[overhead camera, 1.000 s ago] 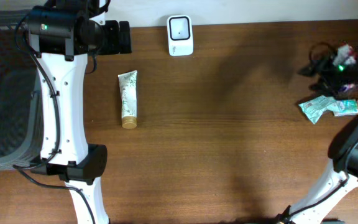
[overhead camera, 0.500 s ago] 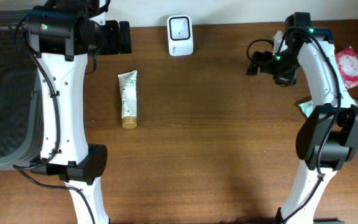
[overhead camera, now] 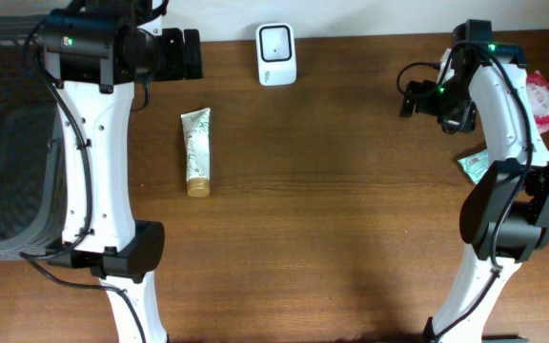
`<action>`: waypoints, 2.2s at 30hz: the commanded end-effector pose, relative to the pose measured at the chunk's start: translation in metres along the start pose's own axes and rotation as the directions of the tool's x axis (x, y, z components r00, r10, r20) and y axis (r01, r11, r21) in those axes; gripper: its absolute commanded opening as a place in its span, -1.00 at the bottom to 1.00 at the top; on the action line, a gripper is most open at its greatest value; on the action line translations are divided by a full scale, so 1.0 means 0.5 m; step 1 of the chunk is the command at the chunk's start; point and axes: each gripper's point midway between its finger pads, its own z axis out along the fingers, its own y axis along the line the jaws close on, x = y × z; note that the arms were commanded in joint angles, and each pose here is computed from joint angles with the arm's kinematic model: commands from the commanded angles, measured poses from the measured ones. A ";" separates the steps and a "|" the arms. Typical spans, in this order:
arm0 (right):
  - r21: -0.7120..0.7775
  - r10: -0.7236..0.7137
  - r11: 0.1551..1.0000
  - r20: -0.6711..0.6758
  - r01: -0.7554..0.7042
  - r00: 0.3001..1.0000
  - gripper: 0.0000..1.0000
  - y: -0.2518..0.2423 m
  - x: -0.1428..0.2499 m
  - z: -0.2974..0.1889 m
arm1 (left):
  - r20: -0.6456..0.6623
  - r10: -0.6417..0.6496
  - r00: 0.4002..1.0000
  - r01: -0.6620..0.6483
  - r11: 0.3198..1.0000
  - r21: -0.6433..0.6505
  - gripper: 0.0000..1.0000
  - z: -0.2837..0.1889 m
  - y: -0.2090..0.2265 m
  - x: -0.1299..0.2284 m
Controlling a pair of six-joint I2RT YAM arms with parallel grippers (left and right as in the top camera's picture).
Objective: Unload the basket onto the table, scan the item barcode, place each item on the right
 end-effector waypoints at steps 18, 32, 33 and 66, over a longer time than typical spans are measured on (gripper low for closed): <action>0.008 -0.007 1.000 0.041 0.006 0.999 0.97 0.005 -0.012 -0.029 | -0.341 -0.026 0.940 -0.086 0.947 -0.309 0.98 0.310 -0.019 0.233; 0.008 -0.006 1.000 0.041 0.006 0.999 0.97 0.005 -0.012 -0.029 | -0.342 0.001 0.940 -0.108 0.950 -0.293 0.99 0.357 -0.022 0.253; 0.008 -0.006 1.000 0.041 0.006 0.999 0.97 0.005 -0.012 -0.029 | -0.342 0.001 0.940 -0.108 0.950 -0.293 0.98 0.357 -0.022 0.253; 0.008 -0.007 1.000 0.041 0.006 0.999 0.97 0.005 -0.012 -0.029 | -0.297 0.115 0.948 -0.253 0.839 -0.482 0.96 0.509 0.081 0.375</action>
